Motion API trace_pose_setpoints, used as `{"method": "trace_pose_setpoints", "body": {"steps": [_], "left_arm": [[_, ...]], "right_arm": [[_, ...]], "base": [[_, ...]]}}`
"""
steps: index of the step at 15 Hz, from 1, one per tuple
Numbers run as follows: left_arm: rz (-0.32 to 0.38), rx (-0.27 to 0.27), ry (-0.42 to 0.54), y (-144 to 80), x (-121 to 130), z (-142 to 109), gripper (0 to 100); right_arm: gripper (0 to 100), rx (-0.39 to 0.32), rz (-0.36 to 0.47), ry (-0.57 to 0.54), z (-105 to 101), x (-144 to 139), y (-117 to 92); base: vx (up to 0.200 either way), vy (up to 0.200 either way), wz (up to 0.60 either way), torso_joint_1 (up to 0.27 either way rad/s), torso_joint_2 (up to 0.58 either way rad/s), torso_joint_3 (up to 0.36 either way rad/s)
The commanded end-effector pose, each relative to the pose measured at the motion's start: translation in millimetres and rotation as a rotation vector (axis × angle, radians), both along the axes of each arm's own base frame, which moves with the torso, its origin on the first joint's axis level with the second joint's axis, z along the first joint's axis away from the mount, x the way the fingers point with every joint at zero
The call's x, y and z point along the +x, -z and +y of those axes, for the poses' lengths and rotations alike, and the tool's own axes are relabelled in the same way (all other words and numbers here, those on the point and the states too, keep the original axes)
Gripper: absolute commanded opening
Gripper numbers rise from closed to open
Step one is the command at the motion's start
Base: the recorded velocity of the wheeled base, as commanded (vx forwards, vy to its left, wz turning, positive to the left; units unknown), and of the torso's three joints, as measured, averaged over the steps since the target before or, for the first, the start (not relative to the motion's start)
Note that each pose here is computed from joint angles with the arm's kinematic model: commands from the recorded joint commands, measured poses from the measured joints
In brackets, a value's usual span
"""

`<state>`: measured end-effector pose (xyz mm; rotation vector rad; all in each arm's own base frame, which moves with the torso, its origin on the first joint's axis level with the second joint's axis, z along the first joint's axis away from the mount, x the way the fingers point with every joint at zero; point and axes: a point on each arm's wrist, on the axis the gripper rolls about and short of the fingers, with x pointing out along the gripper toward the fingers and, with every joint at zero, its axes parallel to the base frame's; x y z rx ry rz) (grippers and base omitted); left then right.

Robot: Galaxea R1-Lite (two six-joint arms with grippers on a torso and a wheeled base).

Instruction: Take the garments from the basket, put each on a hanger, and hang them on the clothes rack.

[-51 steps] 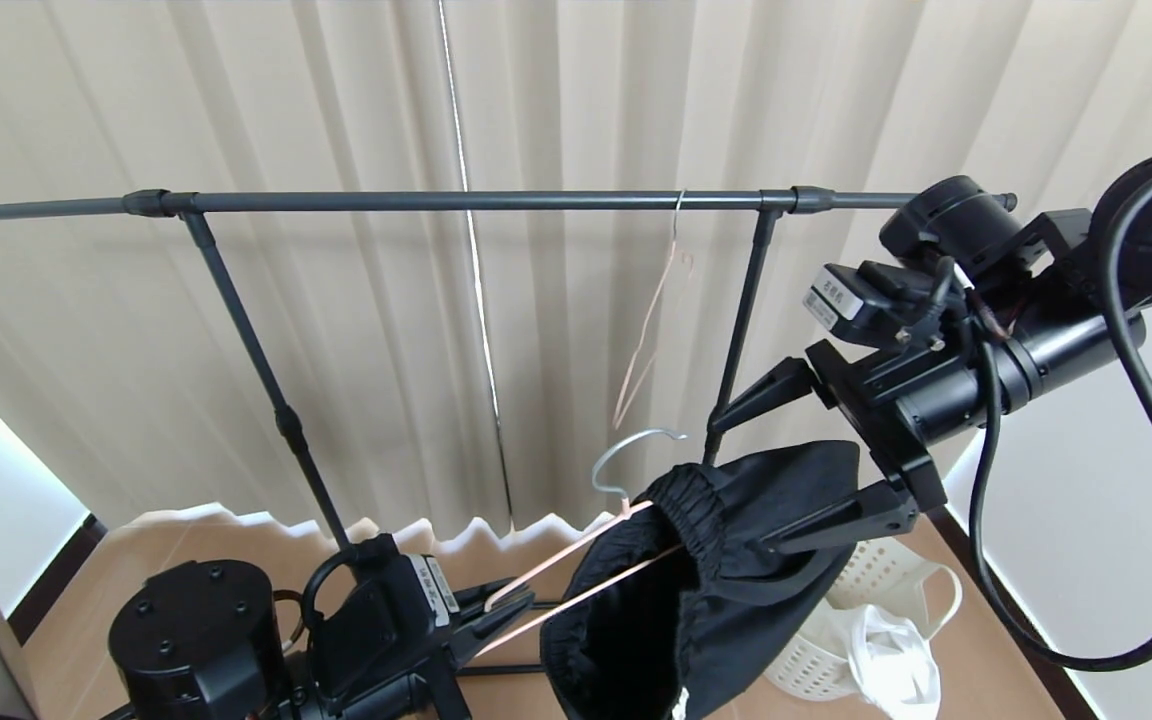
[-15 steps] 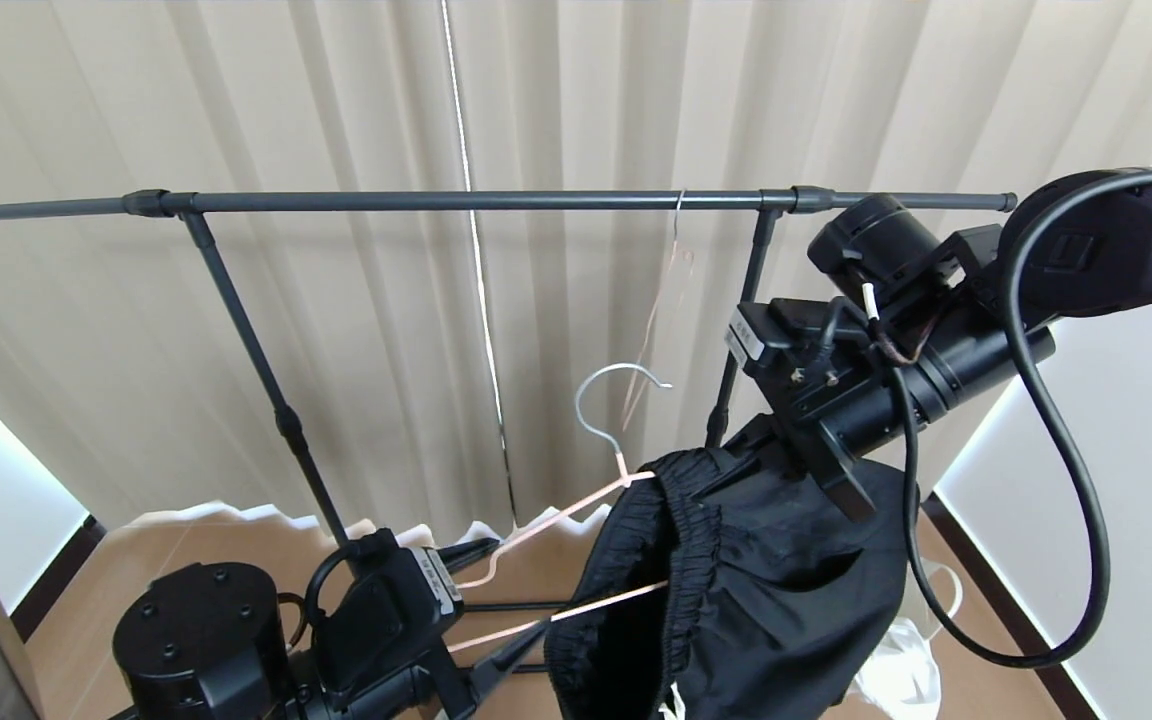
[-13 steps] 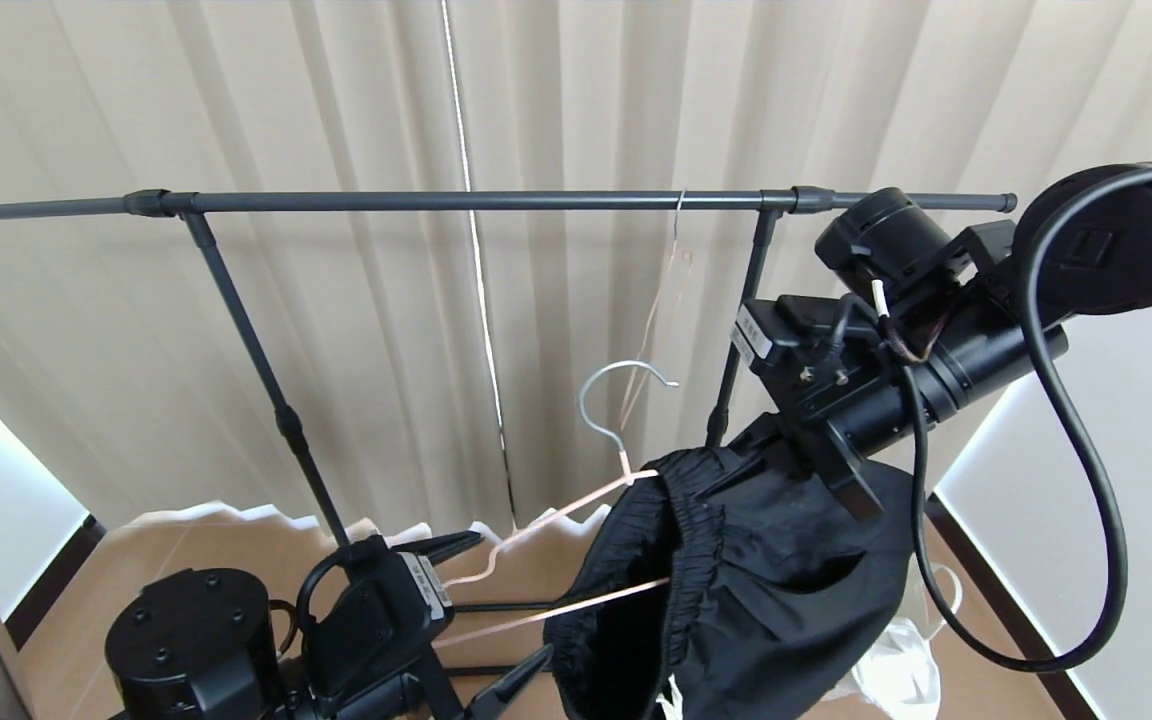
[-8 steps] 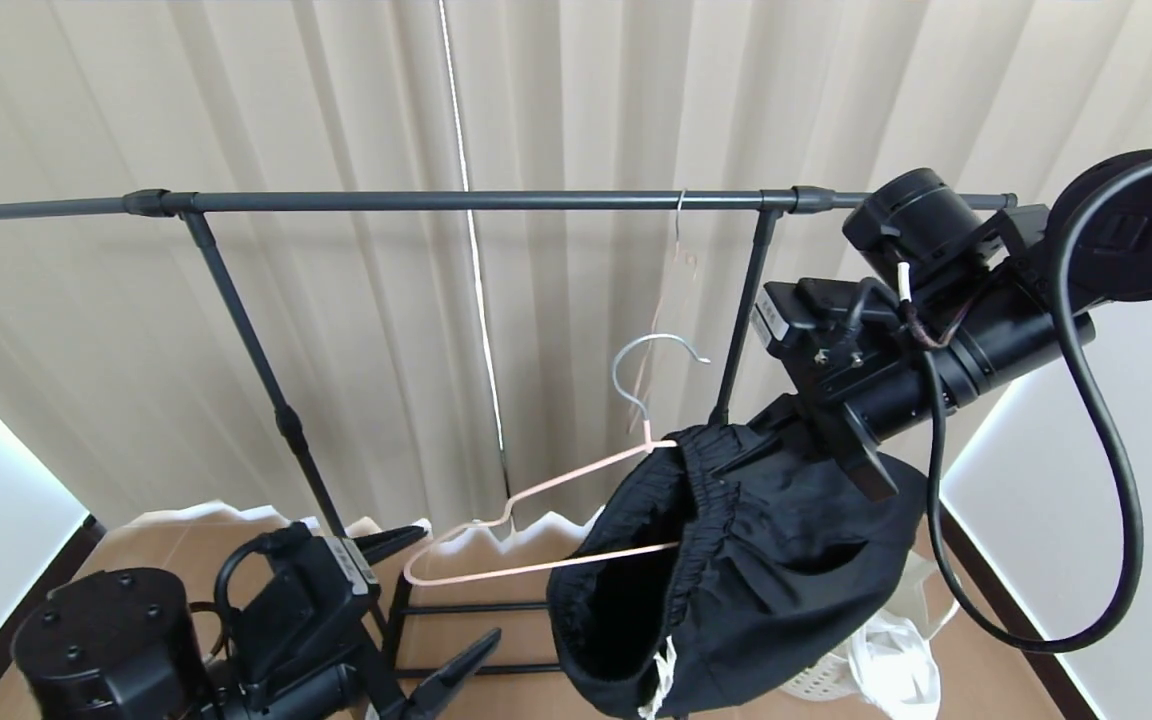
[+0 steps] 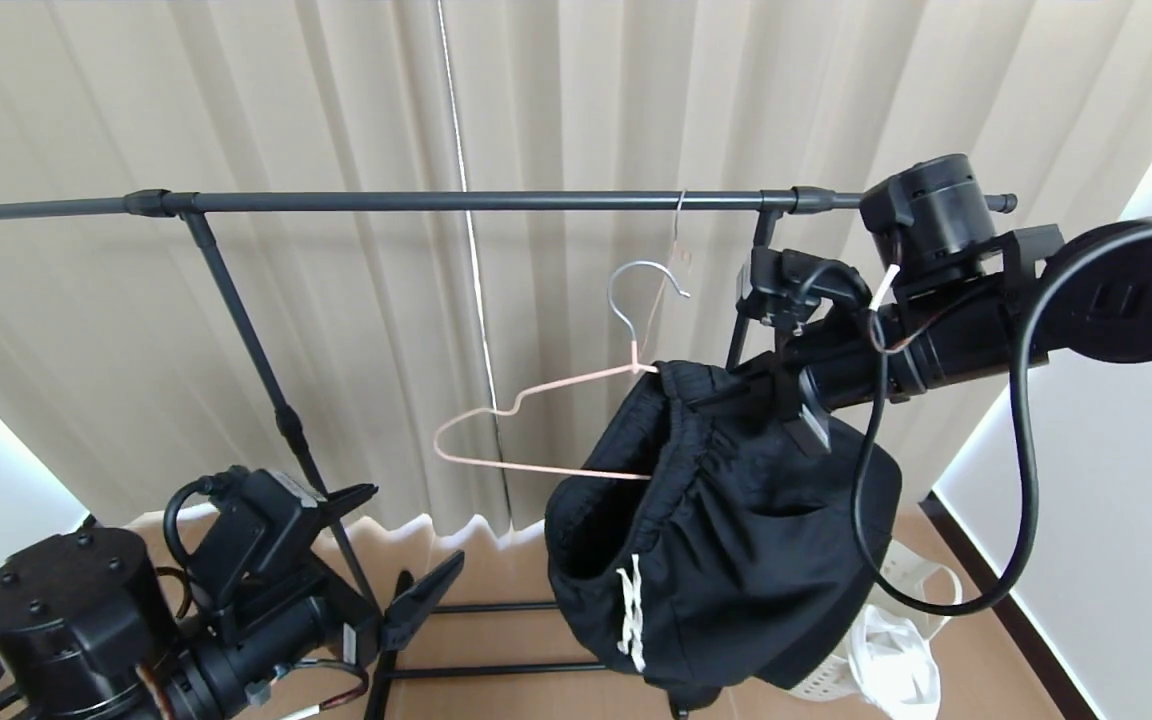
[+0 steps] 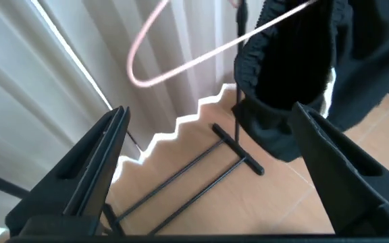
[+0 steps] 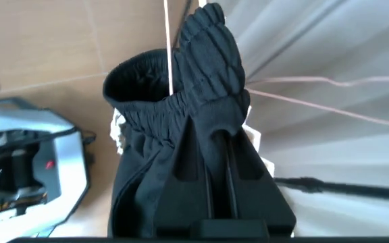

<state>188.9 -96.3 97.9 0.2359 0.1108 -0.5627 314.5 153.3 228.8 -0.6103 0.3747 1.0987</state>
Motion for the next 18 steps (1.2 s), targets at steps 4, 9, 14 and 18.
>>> {"method": "trace_pose_setpoints", "body": {"steps": [4,9,14,18], "left_arm": [[0.151,-0.092,-0.006,-33.1,21.4,-28.4,100],[0.381,-0.081,0.019,-7.6,33.0,-63.0,100],[0.403,-0.055,-0.001,13.1,62.7,-90.4,100],[0.408,-0.043,-0.008,29.1,83.7,-109.5,100]], "right_arm": [[0,0.117,-0.017,0.150,-16.7,-32.2,36.7],[0,0.243,-0.205,0.218,-19.8,-36.0,58.2],[0,0.259,-0.236,0.222,-21.9,-42.5,51.2],[0,0.260,-0.242,0.222,-24.3,-47.8,49.2]], "base": [[0.000,0.000,0.00,0.000,0.00,0.000],[0.000,0.000,0.00,0.000,0.00,0.000],[0.000,0.000,0.00,0.000,0.00,0.000],[0.000,0.000,0.00,0.000,0.00,0.000]]}}
